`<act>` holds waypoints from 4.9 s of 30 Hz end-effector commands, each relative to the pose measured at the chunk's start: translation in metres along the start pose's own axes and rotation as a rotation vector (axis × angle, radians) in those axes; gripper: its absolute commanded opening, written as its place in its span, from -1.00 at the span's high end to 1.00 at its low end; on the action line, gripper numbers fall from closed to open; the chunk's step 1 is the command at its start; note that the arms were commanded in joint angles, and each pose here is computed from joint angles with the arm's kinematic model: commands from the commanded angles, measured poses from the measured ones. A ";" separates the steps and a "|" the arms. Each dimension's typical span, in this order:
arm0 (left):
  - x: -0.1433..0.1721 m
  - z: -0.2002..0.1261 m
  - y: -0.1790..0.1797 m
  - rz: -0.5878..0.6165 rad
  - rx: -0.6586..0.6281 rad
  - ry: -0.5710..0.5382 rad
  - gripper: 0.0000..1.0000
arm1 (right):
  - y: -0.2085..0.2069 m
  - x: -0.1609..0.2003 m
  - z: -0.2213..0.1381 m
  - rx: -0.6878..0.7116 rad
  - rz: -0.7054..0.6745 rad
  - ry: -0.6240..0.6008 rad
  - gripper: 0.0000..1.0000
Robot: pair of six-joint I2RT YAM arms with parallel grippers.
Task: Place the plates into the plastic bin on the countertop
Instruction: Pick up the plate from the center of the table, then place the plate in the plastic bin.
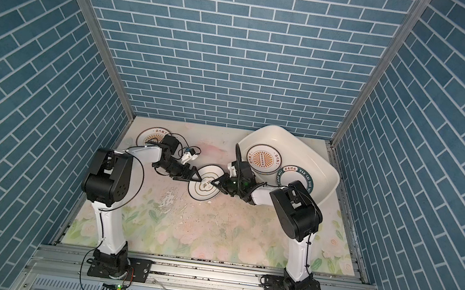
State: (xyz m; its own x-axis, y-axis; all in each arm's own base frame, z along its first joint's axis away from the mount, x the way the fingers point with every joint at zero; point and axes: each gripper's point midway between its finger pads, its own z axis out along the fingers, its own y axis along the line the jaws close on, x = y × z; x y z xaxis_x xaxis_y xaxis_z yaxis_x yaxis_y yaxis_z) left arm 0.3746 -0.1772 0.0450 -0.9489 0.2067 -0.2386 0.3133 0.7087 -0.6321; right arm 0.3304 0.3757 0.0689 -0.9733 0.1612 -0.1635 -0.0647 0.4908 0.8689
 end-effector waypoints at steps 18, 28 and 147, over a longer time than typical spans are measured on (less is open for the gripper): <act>-0.028 -0.085 0.011 -0.043 -0.016 -0.193 -0.77 | 0.055 -0.025 -0.028 -0.134 -0.036 -0.058 0.67; -0.032 -0.123 -0.011 0.009 -0.005 -0.272 -0.77 | 0.078 -0.038 -0.052 -0.153 -0.067 -0.093 0.67; 0.001 -0.142 -0.038 0.008 -0.009 -0.323 -0.79 | -0.220 -0.121 -0.344 0.622 0.419 -0.370 0.11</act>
State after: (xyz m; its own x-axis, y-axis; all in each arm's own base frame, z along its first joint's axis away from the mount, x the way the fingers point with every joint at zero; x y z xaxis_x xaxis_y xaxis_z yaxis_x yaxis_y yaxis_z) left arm 0.3573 -0.1084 0.1804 -0.8776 -0.0192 -0.4790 0.3191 0.7224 -0.6135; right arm 0.3938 -0.0381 0.0672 -0.7208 0.6812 -0.1280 0.5116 0.6475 0.5649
